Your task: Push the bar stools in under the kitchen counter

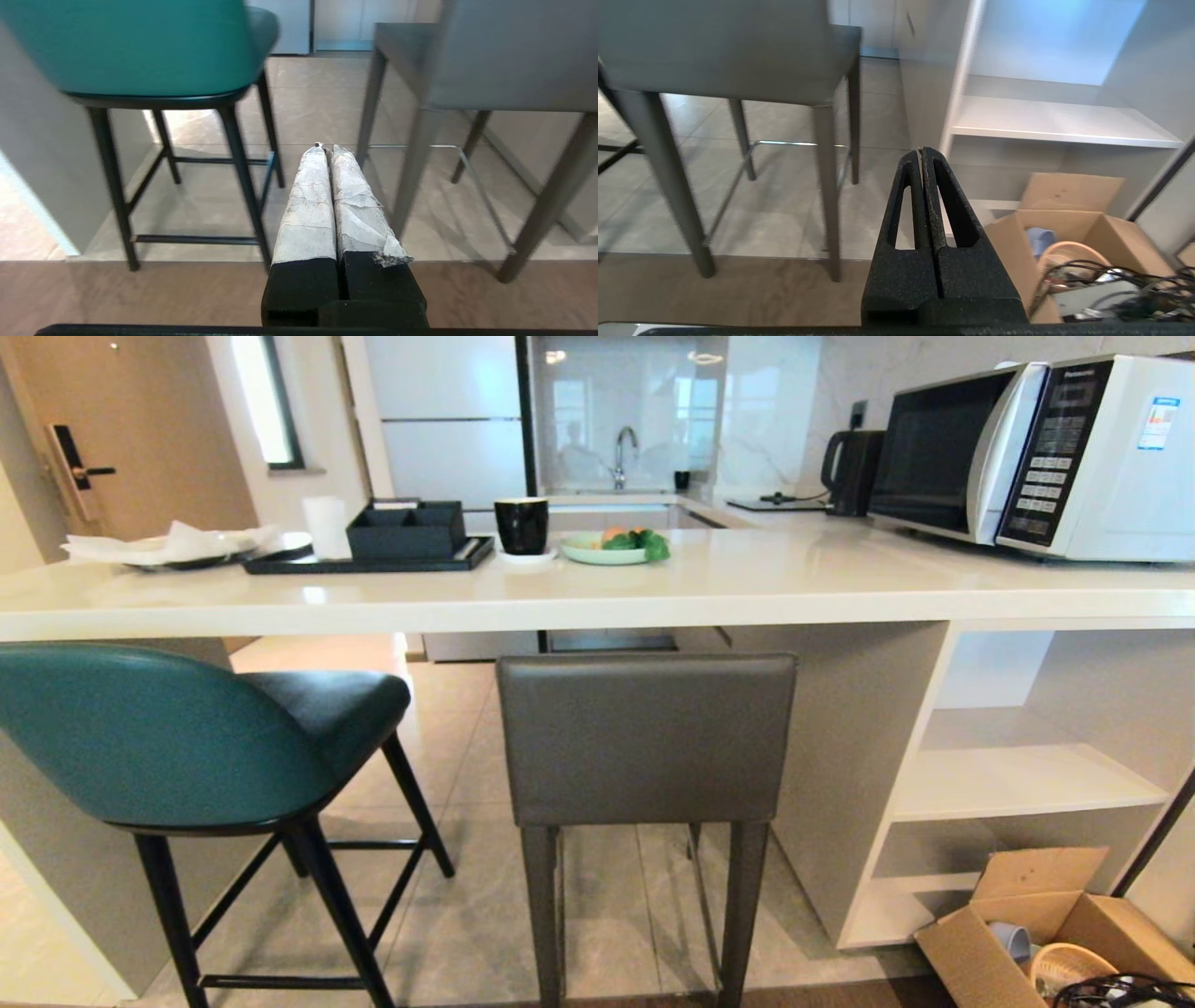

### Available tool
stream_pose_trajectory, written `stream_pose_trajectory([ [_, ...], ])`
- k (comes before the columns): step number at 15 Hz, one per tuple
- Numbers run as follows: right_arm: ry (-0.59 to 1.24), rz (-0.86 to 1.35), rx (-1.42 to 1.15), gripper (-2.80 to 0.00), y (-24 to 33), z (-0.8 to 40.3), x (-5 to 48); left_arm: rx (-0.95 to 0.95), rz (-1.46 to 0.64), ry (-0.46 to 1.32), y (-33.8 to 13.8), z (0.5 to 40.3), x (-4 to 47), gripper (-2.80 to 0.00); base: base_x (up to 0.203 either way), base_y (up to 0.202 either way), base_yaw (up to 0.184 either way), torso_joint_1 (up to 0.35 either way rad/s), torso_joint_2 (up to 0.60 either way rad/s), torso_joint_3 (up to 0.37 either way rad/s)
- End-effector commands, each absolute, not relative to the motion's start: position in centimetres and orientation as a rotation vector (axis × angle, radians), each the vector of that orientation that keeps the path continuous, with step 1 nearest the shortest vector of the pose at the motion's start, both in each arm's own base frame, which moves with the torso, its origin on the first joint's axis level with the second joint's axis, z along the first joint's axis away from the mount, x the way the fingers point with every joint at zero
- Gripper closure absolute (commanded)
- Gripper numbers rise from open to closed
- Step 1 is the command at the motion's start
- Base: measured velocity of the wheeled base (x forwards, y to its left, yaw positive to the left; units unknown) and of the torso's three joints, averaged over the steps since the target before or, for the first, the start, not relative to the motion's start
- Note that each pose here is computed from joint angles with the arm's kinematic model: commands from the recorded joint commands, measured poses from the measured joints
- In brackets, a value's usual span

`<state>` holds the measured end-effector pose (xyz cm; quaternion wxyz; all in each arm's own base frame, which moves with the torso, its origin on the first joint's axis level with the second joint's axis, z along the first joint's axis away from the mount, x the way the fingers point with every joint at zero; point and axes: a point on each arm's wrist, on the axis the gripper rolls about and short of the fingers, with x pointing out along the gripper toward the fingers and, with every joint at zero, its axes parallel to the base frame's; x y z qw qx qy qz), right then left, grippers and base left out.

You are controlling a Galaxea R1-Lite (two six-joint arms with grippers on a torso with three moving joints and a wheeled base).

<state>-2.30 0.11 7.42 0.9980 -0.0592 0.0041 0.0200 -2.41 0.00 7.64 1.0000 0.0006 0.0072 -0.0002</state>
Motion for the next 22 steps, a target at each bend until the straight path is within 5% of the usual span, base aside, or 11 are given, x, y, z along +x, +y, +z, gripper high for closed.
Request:
stream_pose_trajectory([
  [1, 0.010, 0.041, -0.119, 0.00, 0.11, 7.42, -2.28, 0.002, 0.000, 0.017, 0.00, 7.64, -2.40, 0.00, 0.000, 0.203, -0.001, 0.004, 0.00, -0.001],
  [7, 0.010, 0.041, -0.116, 0.00, 0.11, 7.42, -2.28, 0.002, 0.002, 0.017, 0.00, 7.64, -2.40, 0.00, 0.000, 0.171, -0.004, 0.014, -0.03, -0.020],
  [22, 0.010, 0.042, -0.121, 0.00, 0.11, 7.42, -2.28, 0.002, 0.000, 0.017, 0.00, 7.64, -2.40, 0.00, 0.000, 0.000, 0.000, 0.156, -0.40, -0.244],
])
